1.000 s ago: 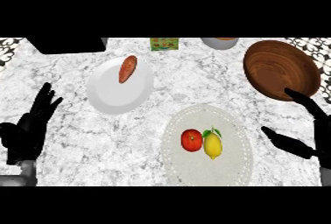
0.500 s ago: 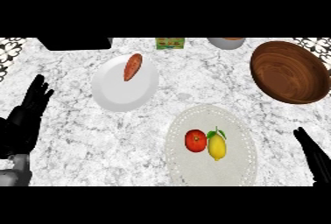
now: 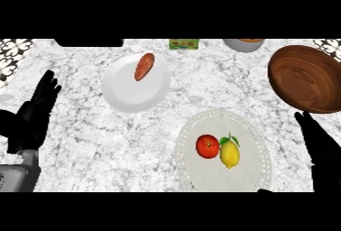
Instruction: Pick the lemon from the placemat and place it in the bowl
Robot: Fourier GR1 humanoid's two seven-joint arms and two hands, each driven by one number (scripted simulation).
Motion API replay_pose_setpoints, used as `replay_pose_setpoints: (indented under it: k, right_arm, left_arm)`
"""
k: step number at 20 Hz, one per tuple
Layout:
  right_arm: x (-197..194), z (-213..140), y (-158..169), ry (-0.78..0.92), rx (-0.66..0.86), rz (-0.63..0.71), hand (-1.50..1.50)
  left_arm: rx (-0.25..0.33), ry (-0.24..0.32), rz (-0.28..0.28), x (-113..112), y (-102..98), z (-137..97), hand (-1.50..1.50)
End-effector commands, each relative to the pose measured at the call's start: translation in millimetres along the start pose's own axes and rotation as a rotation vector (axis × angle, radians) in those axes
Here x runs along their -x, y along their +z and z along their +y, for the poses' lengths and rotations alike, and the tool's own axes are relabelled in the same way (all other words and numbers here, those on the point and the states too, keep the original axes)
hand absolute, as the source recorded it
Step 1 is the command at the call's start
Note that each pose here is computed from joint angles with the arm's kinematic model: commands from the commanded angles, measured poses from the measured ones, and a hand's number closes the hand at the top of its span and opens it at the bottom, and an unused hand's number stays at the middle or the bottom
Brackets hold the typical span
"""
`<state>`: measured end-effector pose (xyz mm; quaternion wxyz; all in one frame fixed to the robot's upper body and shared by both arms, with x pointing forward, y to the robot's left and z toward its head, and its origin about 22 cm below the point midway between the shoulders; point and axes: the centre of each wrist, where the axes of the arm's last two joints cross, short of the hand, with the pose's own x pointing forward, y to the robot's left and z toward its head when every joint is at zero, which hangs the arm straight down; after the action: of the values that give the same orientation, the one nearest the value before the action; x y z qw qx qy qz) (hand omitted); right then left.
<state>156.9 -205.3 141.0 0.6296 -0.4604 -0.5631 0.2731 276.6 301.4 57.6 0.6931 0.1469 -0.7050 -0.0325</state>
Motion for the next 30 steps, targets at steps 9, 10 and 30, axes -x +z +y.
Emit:
replay_pose_setpoints:
  k: [9,10,30]
  right_arm:
    - [-33,9,-63,0.224,-0.407,0.127,-1.50]
    - [-26,9,-73,0.200,-0.434,0.126,-1.50]
    - [-49,83,-78,0.420,-0.506,0.157,-1.50]
  left_arm:
    - [0.018,0.000,-0.006,3,-5,7,0.00]
    - [-0.005,0.000,0.004,-10,-7,2,0.00]
    - [0.002,0.009,0.005,4,14,6,0.00]
